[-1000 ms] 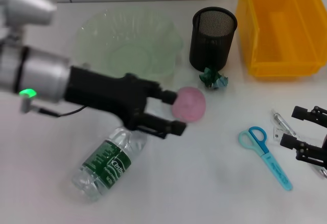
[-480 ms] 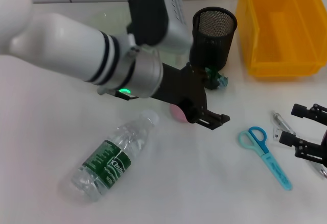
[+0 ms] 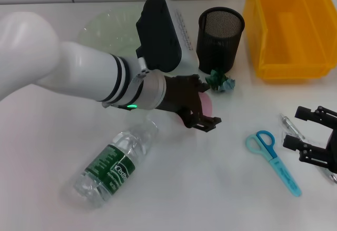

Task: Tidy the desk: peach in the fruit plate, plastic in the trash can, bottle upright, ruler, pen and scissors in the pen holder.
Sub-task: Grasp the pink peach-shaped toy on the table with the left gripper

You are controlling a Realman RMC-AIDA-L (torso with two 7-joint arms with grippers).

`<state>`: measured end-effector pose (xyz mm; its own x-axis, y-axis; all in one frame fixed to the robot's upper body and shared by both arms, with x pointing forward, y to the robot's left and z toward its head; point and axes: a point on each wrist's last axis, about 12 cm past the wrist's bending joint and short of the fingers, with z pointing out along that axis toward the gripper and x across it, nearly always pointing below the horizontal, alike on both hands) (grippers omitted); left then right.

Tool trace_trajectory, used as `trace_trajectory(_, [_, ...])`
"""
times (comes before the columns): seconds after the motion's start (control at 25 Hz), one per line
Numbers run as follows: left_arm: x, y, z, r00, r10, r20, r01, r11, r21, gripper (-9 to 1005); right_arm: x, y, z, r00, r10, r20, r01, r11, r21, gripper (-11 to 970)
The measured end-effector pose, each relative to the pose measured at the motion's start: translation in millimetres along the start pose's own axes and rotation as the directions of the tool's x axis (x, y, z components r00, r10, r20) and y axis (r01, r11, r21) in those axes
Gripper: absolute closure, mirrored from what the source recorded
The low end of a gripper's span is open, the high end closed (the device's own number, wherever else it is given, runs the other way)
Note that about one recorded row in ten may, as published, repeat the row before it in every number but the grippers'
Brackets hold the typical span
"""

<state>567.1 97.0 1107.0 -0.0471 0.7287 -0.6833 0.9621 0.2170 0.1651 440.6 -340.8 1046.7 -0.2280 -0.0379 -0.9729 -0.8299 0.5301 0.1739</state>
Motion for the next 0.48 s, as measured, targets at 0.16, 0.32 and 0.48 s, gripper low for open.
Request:
trace_trajectory(0.16, [9.2,2.6,2.7,0.999,-0.027,-0.021,0.027,1.000,-0.008,227,-1.4,-0.8,2.9,1.000,-0.003,0.003,0.003,1.000,-0.007,187])
trace_trajectory(0.32, [13.4,4.0,3.3,0.999,-0.039,-0.025,0.039,0.999,-0.020,231,-2.5,-1.6,5.0,1.000,-0.006,0.004,0.006,1.000,-0.013,187])
trace_trajectory(0.48, [14.0,2.2,3.7,0.999,-0.029,-0.024,0.028,0.999,-0.020,330,-2.5,-1.6,5.1,1.000,-0.006,0.004,0.006,1.000,-0.013,187])
